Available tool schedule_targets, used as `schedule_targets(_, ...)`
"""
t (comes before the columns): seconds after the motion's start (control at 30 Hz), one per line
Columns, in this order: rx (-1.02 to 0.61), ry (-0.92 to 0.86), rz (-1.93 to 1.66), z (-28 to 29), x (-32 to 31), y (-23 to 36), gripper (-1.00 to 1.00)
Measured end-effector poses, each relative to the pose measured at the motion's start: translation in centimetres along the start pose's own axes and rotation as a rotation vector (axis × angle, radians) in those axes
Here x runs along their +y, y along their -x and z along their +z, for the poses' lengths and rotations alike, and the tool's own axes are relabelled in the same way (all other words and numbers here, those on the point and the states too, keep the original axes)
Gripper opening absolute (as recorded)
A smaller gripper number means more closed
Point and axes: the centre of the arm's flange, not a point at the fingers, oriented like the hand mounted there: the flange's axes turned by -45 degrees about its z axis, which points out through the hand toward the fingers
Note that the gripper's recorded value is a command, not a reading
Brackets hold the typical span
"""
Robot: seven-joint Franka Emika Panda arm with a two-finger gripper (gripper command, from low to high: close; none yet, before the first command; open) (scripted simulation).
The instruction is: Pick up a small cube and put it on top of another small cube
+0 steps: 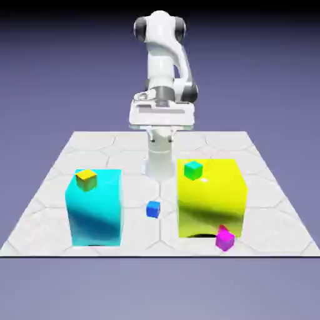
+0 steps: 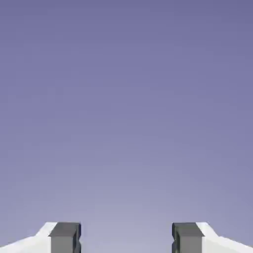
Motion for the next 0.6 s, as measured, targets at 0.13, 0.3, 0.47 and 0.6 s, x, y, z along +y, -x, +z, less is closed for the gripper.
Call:
schedule_targets(0.13,-0.114,0.031,-0.33,4.2,-0.8,-0.3,0.0)
schedule_targets(0.3,-0.304,-0.018,-0.691,9.9,-1.3,3.3,0.0)
schedule_targets(0.47,-0.459,-0.145,-1.029,14.7,-1.8,7.6,0.0)
schedule_targets(0.6,-0.63,-0.308,-1.131,15.2,-1.9,16.6,0.0)
